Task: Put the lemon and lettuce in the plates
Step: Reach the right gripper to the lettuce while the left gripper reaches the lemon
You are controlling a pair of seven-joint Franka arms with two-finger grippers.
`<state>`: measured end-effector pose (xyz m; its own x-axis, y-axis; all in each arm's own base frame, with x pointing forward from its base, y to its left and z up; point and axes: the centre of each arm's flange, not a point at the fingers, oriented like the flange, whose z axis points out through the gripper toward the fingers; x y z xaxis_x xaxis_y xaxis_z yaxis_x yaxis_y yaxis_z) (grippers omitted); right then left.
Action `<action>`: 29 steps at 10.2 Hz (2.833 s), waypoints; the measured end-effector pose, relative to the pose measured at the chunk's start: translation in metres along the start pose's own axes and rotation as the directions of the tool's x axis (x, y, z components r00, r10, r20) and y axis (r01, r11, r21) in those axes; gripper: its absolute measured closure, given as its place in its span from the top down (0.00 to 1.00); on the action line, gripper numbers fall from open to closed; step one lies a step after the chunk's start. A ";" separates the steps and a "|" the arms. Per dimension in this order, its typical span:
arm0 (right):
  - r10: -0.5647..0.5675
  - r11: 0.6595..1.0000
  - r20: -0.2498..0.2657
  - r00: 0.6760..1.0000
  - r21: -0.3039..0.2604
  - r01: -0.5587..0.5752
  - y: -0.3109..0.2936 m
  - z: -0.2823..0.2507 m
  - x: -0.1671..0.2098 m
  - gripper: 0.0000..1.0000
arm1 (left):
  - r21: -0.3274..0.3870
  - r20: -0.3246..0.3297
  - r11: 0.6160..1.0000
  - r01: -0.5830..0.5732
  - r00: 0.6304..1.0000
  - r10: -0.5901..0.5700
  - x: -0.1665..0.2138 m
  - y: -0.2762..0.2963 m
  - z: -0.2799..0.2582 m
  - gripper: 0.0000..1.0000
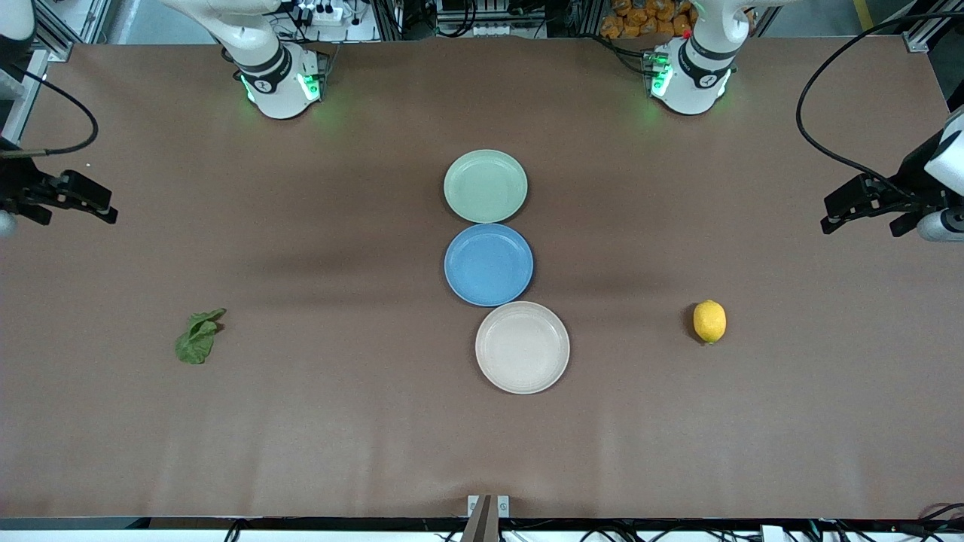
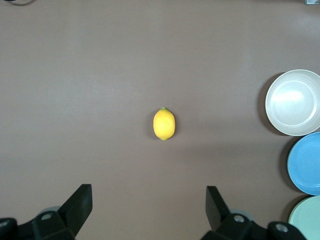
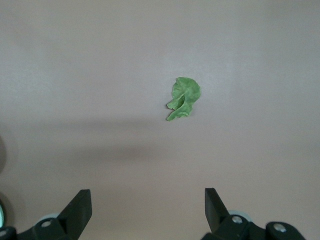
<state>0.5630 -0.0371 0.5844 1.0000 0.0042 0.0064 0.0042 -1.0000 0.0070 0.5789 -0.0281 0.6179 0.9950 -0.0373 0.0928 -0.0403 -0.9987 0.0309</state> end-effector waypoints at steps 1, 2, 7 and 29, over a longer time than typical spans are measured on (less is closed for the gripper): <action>0.008 1.000 0.001 1.000 0.000 -0.008 0.005 0.016 0.002 1.00 | 0.000 0.000 1.000 0.000 1.000 0.000 0.000 0.000 0.000 1.00; 0.016 1.000 -0.001 1.000 -0.001 -0.016 0.010 0.032 0.004 1.00 | 0.000 0.000 1.000 0.000 1.000 0.000 0.000 0.000 0.000 1.00; 0.061 0.998 0.010 0.998 -0.001 -0.061 0.038 0.087 0.013 1.00 | 0.000 0.007 1.000 0.002 1.000 -0.002 0.001 -0.001 0.004 1.00; 0.087 0.996 0.059 0.994 -0.022 -0.086 0.086 0.381 0.079 1.00 | -0.012 0.076 1.000 0.010 0.997 -0.009 0.023 -0.004 0.371 1.00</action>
<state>0.6449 -0.1259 0.2042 0.9952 -0.0835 -0.0518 -0.0821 -0.9962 0.0280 0.6362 -0.0378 0.2509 0.9994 -0.0310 0.0164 -0.0317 -0.9986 0.0435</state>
